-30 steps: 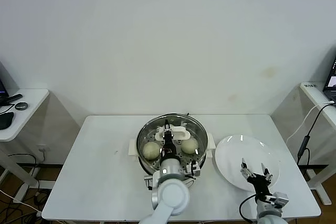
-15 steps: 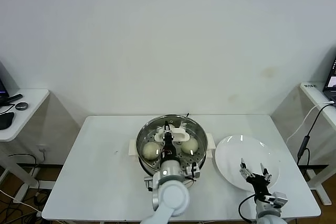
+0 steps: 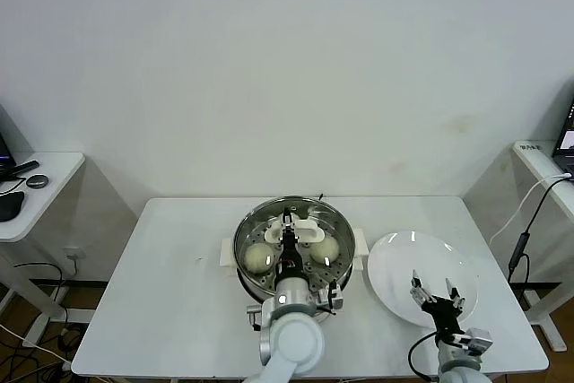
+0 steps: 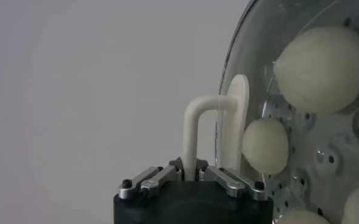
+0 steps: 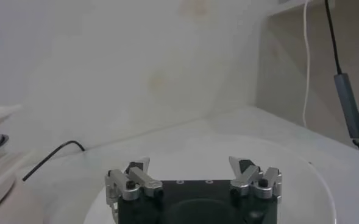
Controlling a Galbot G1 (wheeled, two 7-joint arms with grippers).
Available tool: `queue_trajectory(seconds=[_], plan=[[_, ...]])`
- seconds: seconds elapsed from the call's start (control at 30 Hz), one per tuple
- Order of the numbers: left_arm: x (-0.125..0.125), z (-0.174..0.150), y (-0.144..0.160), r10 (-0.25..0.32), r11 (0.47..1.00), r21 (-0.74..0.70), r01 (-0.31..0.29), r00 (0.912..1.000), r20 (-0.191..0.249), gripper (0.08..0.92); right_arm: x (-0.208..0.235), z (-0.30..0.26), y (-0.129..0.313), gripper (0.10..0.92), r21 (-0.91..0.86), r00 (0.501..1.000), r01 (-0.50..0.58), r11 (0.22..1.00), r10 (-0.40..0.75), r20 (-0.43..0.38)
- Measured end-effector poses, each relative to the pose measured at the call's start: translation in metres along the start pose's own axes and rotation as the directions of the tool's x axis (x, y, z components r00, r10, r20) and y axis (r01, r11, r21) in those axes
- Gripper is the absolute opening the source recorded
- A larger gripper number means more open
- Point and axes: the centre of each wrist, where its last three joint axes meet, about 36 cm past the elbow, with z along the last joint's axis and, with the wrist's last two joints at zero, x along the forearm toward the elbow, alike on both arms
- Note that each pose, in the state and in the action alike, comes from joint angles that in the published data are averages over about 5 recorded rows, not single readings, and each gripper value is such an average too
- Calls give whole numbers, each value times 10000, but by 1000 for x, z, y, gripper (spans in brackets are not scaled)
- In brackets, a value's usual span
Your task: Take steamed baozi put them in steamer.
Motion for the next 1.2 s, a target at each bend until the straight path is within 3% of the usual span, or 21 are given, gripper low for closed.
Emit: queue_trajectory(seconds=[0.37, 0.57, 0.77, 0.93, 1.2], plan=[[40, 10, 18, 90, 9979, 634, -142, 9965, 829, 635, 1, -5, 1, 823, 47, 10000, 52, 10000, -52, -52], [71, 30, 36, -146, 9935, 1139, 40, 9957, 919, 791, 5, -6, 1, 823, 275, 9995, 173, 9995, -166, -276], [97, 63, 56, -288, 9812, 1925, 135, 9966, 766, 822, 14, -8, -2, 823, 860, 9988, 429, 9954, -406, -273], [102, 104, 65, -74, 9518, 3067, -72, 9989, 466, 823, 27, -14, -2, 823, 1475, 9978, 646, 9870, -620, -217], [87, 195, 45, 305, 8269, 5613, -335, 9994, 147, 823, 51, -10, 2, 823, 2004, 9956, 926, 9753, -875, -344]])
